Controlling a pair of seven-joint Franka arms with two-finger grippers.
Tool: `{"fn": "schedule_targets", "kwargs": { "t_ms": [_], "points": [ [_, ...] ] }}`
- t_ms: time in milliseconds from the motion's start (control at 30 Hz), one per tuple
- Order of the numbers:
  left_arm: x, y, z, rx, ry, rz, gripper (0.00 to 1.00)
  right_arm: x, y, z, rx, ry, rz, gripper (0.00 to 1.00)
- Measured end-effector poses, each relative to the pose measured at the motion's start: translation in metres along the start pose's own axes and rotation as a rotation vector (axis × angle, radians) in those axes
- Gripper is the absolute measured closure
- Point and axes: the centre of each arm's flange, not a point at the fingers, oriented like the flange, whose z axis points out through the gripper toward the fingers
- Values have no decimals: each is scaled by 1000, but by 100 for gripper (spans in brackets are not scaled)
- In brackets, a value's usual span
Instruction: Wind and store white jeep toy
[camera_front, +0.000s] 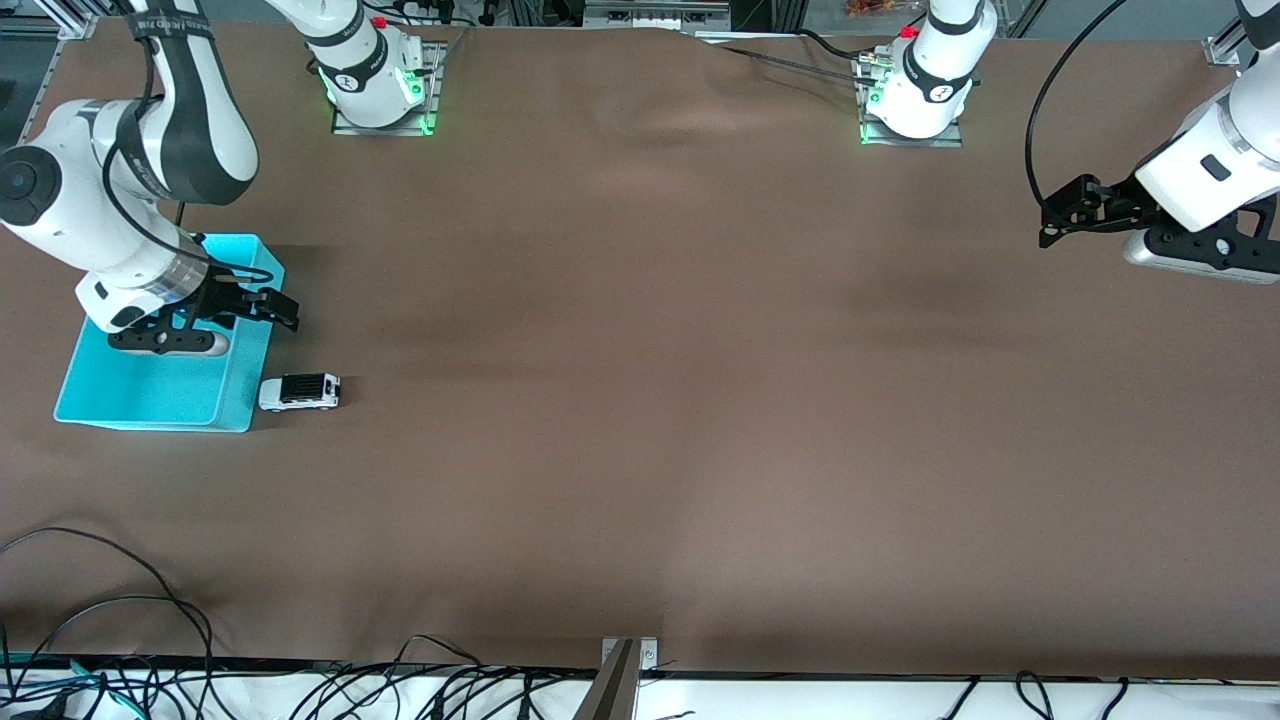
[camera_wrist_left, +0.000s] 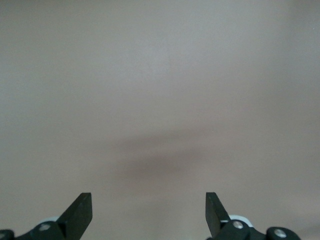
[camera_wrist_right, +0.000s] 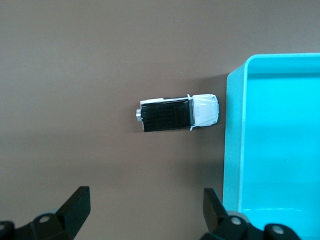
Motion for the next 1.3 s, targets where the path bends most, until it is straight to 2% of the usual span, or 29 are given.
{"fn": "schedule_targets", "kwargs": {
  "t_ms": [300, 500, 700, 1067, 1300],
  "points": [
    [0, -6, 0, -1, 1, -10, 0, 1, 9, 33, -6, -13, 21, 0],
    [-1, -13, 0, -3, 1, -24, 0, 2, 9, 51, -11, -31, 109, 0],
    [-2, -20, 0, -4, 1, -36, 0, 7, 10, 63, -13, -3, 237, 0],
    [-2, -20, 0, -4, 1, -36, 0, 12, 8, 82, -9, 29, 548, 0],
    [-2, -21, 0, -4, 1, -37, 0, 18, 6, 93, 6, 71, 732, 0]
  ]
}}
